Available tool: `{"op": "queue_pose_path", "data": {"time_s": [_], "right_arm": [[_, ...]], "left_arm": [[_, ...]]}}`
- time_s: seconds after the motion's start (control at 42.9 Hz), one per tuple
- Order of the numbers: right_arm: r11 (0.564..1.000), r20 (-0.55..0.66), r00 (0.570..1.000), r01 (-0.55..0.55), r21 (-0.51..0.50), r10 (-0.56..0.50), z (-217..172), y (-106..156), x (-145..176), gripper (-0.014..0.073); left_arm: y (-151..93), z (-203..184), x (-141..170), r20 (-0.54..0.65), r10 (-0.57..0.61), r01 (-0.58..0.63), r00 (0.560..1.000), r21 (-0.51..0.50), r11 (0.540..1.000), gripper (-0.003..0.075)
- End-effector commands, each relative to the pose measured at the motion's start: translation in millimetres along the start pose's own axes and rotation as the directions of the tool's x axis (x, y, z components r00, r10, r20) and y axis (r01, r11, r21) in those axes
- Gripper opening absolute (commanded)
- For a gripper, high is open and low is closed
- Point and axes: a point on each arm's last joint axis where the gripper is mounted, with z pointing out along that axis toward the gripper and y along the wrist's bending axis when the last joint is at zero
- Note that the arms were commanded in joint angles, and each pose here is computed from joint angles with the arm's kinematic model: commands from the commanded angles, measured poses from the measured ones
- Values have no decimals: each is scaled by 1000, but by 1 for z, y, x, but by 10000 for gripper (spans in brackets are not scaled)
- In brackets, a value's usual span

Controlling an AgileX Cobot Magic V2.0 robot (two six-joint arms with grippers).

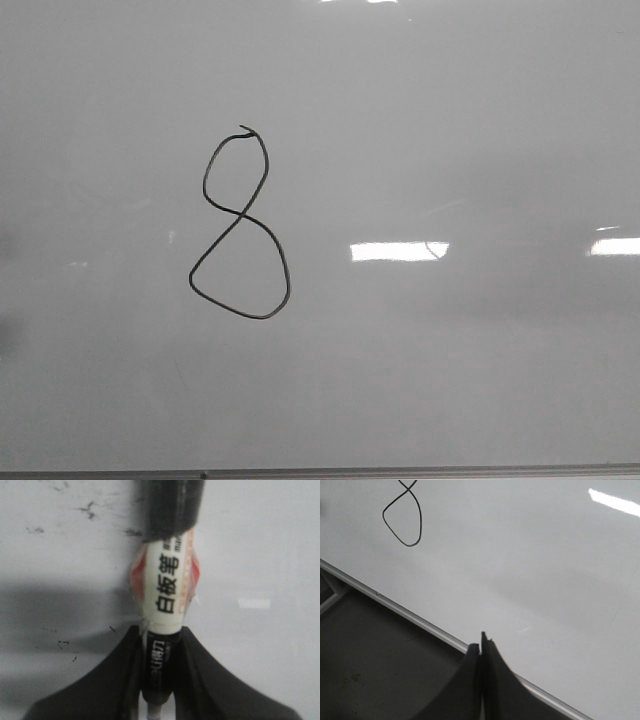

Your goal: Write number 8 on whiteboard

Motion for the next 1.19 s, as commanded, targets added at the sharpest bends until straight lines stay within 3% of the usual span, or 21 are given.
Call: {"op": "queue_pose_path", "data": {"time_s": [0.0, 0.326, 0.559, 0.746, 0.862, 1.002, 1.166], "right_arm": [[999, 93, 996, -15, 28, 12, -4, -3, -14, -69], [999, 93, 996, -15, 28, 12, -4, -3, -14, -69], [999, 94, 996, -14, 29, 11, -4, -3, -14, -69], [999, 94, 996, -14, 29, 11, -4, -3, -14, -69], [999, 94, 996, -14, 29, 11, -4, -3, -14, -69], [999, 94, 996, -14, 29, 11, -4, -3, -14, -69], [999, 94, 996, -14, 29, 11, -4, -3, -14, -69]], "left_arm": [[-1, -4, -14, 79, -12, 12, 997, -8, 1000, 149], [-1, -4, -14, 77, -12, 12, 997, -7, 1000, 244], [-4, -15, -17, 74, -13, 12, 997, 24, 1000, 452], [-7, -62, -34, 206, 36, -52, 978, 75, 996, 457], [-7, -105, -41, 336, 31, -69, 942, 103, 992, 406], [-6, -159, -34, 468, 16, -95, 883, 145, 985, 244], [-4, -201, -4, 546, 19, -145, 837, 188, 972, 38]]}}
